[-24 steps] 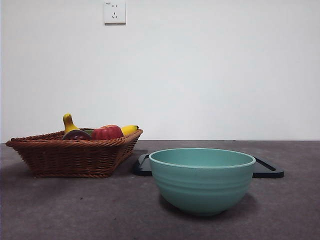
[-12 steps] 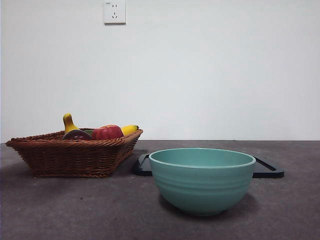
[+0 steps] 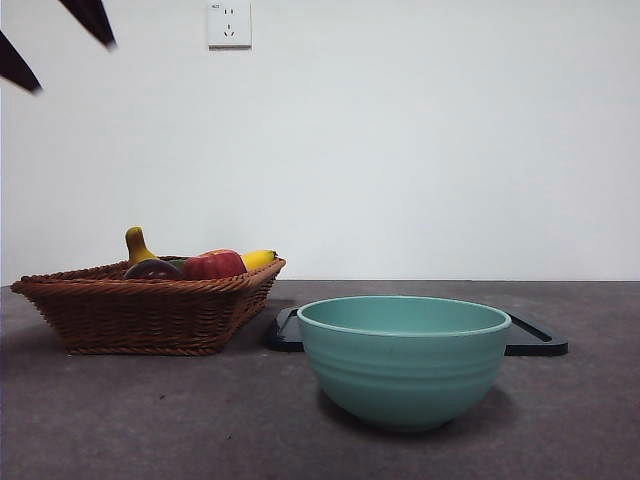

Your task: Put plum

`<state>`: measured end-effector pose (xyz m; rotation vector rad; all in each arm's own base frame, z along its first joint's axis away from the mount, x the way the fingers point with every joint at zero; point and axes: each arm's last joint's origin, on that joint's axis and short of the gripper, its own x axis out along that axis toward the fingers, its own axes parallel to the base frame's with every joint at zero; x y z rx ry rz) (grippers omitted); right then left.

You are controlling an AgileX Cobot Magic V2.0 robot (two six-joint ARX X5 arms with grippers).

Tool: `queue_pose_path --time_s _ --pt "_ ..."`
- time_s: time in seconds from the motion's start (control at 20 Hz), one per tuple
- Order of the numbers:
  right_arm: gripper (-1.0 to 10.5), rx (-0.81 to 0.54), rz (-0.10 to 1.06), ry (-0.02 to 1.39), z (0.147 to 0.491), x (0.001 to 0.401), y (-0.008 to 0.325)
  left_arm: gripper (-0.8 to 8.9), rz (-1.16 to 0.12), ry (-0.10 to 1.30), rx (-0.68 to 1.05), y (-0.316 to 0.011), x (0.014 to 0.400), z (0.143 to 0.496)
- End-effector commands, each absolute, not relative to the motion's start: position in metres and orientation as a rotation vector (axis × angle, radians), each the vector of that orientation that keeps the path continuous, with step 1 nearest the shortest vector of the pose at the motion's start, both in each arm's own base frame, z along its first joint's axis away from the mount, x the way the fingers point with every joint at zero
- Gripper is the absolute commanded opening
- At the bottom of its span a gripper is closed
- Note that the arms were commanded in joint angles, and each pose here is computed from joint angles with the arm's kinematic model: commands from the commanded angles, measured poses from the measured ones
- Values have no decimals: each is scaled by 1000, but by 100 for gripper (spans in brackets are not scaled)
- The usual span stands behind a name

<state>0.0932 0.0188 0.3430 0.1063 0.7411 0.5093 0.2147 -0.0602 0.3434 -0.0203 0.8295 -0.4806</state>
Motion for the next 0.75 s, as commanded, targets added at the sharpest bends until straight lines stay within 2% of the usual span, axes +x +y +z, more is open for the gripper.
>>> queue_pose_path --time_s 0.05,0.4,0.75 --pt "441 113 514 727 348 93 19 437 -459 821 40 -71 237 337" --pt "441 117 512 730 348 93 19 437 -454 925 142 -99 290 283" --pt "441 120 510 731 348 93 19 437 -425 987 180 -111 323 236"
